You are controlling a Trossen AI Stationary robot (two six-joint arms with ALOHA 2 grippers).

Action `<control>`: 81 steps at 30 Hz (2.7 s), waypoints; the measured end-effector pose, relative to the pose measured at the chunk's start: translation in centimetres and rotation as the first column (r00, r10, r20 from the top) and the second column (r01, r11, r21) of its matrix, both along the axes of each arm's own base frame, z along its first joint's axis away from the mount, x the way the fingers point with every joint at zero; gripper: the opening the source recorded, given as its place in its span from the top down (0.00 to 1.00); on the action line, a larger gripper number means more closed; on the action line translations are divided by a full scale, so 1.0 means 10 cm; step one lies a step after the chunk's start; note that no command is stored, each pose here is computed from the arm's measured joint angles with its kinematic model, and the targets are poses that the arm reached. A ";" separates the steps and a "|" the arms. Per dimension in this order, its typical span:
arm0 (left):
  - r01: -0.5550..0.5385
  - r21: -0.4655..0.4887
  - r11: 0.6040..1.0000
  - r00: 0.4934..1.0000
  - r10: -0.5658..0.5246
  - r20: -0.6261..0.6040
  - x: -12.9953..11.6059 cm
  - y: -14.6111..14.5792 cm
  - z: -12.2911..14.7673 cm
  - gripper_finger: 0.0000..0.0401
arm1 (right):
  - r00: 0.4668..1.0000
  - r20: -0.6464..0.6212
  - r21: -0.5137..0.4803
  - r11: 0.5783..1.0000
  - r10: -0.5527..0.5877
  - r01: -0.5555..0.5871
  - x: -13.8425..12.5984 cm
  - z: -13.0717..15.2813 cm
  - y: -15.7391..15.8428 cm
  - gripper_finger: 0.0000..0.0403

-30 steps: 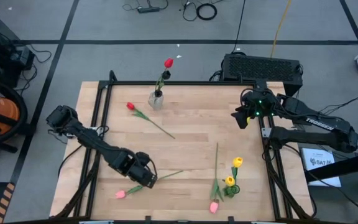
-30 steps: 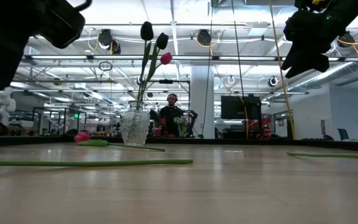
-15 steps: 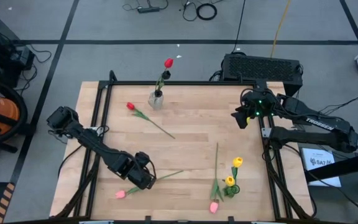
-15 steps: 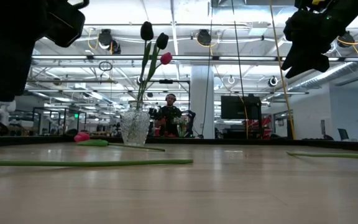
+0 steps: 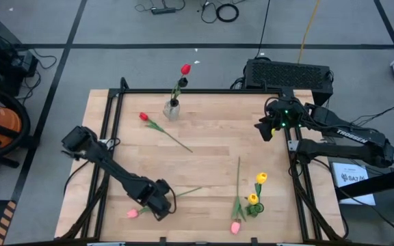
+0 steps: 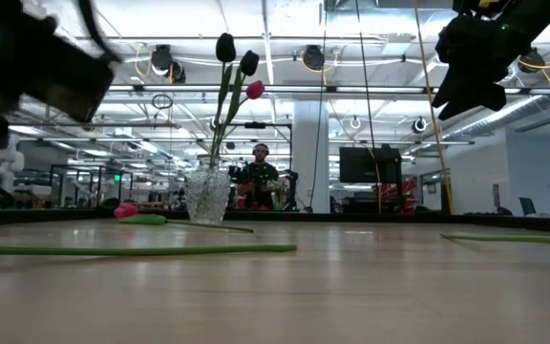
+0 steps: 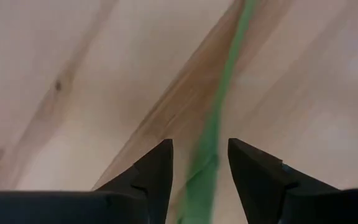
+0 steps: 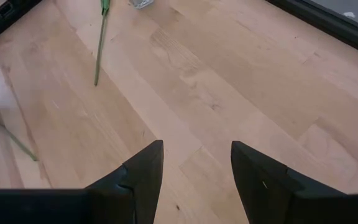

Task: Sort flowers into vase by color
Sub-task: Put the left pink tulip into the green flower vase

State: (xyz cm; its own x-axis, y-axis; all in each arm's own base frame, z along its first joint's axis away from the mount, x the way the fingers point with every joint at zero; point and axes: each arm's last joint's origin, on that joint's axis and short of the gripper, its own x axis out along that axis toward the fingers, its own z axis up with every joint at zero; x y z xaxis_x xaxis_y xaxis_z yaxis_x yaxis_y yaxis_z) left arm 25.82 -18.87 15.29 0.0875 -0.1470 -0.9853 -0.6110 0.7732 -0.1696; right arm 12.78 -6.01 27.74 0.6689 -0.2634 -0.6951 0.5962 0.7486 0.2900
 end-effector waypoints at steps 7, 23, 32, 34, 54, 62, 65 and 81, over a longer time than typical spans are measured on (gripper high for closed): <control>0.049 -0.003 0.999 0.991 -0.049 -0.124 -0.03 -0.09 -0.25 0.67 | 1.000 0.003 0.005 1.000 -0.006 0.006 0.00 0.00 0.00 0.55; -0.181 -0.168 0.969 0.978 0.196 0.075 0.43 0.76 0.51 0.98 | 0.987 0.003 -0.216 0.964 0.161 -0.157 0.06 0.07 -0.03 0.55; -0.343 -0.277 0.898 0.761 0.438 0.479 0.57 1.78 1.59 0.98 | 0.934 -0.112 -0.581 0.740 0.340 -0.339 0.03 0.56 -0.02 0.55; -0.346 -0.338 0.875 0.656 0.483 0.580 0.64 1.98 1.80 0.98 | 0.910 -0.145 -0.660 0.648 0.388 -0.381 0.03 0.73 0.02 0.55; -0.056 -0.614 0.788 0.501 0.554 0.665 1.24 2.64 1.97 0.98 | 0.600 -0.652 -0.740 -0.219 0.463 -0.636 0.78 1.05 0.57 0.56; -0.052 -0.615 0.787 0.506 0.552 0.663 1.25 2.64 1.95 0.98 | 0.571 -0.738 -0.672 -0.308 0.360 -0.674 1.14 0.89 0.68 0.71; -0.052 -0.615 0.787 0.506 0.552 0.663 1.25 2.64 1.95 0.98 | 0.567 -0.744 -0.665 -0.309 0.355 -0.680 1.24 0.83 0.69 0.76; -0.033 -0.571 0.820 0.509 0.506 0.697 1.26 2.59 1.94 0.97 | 0.585 -0.743 -0.666 -0.277 0.326 -0.692 1.38 0.75 0.69 0.98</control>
